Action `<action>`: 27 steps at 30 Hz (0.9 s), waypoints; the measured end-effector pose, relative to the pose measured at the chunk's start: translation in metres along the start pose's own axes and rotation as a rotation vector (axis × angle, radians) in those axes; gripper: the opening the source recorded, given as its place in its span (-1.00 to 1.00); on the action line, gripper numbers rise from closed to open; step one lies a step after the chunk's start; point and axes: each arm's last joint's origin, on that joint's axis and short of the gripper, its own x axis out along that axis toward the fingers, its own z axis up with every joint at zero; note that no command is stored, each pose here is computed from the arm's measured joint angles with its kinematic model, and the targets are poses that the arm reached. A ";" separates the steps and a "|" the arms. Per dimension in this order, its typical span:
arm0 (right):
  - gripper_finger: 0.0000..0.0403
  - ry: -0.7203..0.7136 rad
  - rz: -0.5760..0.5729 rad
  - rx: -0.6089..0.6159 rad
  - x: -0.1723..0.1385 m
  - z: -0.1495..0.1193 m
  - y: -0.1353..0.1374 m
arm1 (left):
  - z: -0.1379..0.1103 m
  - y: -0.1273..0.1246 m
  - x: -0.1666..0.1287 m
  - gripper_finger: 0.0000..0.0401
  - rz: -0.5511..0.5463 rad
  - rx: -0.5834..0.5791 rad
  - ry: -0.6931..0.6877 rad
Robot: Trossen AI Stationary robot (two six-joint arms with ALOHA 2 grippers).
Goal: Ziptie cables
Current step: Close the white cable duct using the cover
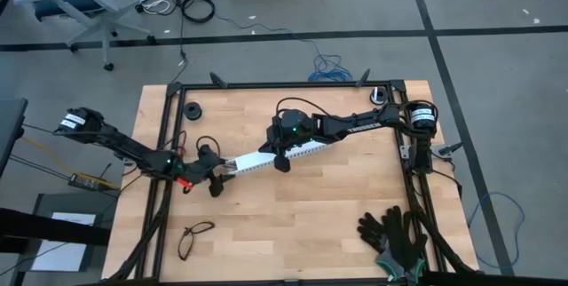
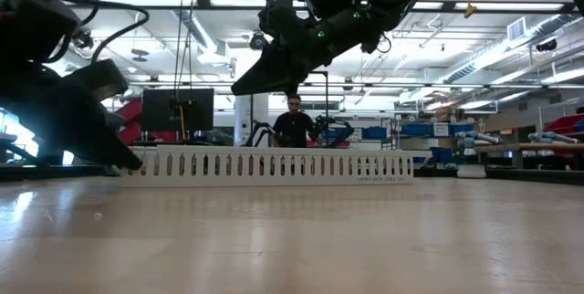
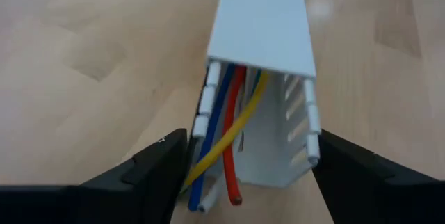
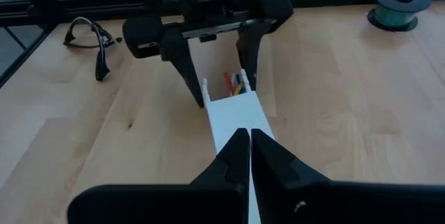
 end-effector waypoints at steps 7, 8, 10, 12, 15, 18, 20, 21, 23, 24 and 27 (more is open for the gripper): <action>-1.00 0.000 0.006 0.009 0.000 0.000 0.000 | -0.003 0.003 0.001 0.34 0.035 0.027 -0.040; -1.00 0.000 0.007 0.010 0.000 0.000 0.001 | -0.004 0.004 0.001 0.34 0.038 0.031 -0.035; -1.00 0.000 0.010 0.009 0.000 0.000 0.002 | -0.006 0.004 0.002 0.34 0.045 0.039 -0.025; -1.00 0.000 0.013 0.007 0.001 0.000 0.004 | -0.007 0.004 0.003 0.34 0.053 0.047 -0.011; -1.00 0.001 0.017 0.005 0.001 0.000 0.006 | -0.009 0.004 0.005 0.34 0.059 0.041 -0.004; -1.00 0.001 0.018 0.005 0.001 0.000 0.006 | -0.009 0.004 0.006 0.34 0.058 0.060 -0.004; -1.00 0.001 0.018 0.005 0.001 0.000 0.006 | -0.009 0.004 0.006 0.32 0.063 0.068 -0.006; -1.00 0.001 0.017 0.005 0.001 0.000 0.006 | -0.009 0.004 0.006 0.30 0.068 0.070 -0.007; -1.00 0.001 0.017 0.005 0.001 0.000 0.005 | -0.009 0.005 0.006 0.24 0.083 0.079 -0.015; -1.00 0.003 0.017 0.005 0.001 0.000 0.006 | -0.009 0.005 0.006 0.20 0.089 0.090 -0.017; -1.00 0.038 0.011 0.013 0.001 -0.003 0.005 | -0.009 0.005 0.006 0.07 0.095 0.111 -0.026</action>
